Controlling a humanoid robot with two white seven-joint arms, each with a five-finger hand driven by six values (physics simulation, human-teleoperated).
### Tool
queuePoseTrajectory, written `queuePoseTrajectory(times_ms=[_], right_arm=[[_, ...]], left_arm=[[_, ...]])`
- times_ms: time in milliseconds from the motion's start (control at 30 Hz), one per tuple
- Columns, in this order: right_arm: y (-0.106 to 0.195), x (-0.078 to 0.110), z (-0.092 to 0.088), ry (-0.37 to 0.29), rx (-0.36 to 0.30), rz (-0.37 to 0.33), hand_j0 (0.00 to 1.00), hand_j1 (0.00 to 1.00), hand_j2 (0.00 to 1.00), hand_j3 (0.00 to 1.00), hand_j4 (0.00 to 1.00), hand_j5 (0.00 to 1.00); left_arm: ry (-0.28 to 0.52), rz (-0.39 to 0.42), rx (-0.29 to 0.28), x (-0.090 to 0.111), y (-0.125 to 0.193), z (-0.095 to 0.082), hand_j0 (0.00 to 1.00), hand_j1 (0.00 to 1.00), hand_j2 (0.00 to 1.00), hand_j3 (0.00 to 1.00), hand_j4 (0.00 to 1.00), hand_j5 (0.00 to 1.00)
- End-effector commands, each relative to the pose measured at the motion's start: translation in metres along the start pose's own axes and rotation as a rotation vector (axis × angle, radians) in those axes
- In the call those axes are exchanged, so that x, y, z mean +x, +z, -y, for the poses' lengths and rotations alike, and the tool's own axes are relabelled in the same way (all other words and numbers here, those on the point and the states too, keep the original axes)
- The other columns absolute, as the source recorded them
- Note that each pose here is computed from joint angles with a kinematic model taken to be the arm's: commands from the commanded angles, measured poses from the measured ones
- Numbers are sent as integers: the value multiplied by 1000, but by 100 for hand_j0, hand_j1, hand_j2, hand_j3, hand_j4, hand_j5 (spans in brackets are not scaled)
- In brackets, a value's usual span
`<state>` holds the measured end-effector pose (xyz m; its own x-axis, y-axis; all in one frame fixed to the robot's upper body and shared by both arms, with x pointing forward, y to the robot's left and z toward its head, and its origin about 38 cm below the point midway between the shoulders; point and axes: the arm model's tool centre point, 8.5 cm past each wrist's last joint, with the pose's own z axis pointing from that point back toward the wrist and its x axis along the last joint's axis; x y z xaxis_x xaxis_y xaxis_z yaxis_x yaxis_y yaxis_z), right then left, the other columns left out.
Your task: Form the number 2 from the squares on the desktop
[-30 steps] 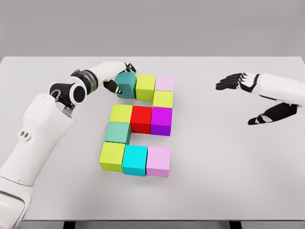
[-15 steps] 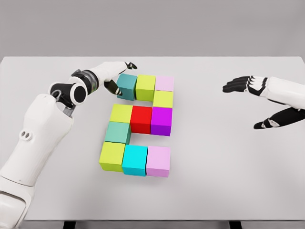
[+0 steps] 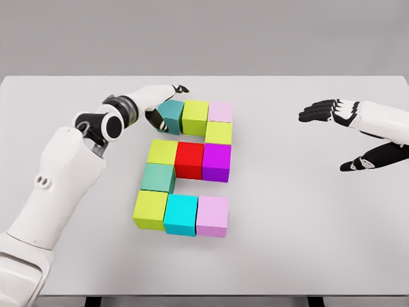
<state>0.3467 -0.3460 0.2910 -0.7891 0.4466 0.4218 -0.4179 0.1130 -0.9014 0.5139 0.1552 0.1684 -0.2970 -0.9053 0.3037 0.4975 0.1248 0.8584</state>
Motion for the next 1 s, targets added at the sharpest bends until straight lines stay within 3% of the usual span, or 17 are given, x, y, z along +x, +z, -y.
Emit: queuePoseTrajectory(times_ms=[0,967], right_arm=[[-1,0,0,-8,-4,4,100,100,100,100,100,100],[-4,0,-3,-18,-16,16,100,100,100,100,100,100]], left_arm=[[-1,2,-1,2,-2,1,96,96,96,96,96,96],[-55,11,7,19,-7,3,96,96,96,96,96,96]])
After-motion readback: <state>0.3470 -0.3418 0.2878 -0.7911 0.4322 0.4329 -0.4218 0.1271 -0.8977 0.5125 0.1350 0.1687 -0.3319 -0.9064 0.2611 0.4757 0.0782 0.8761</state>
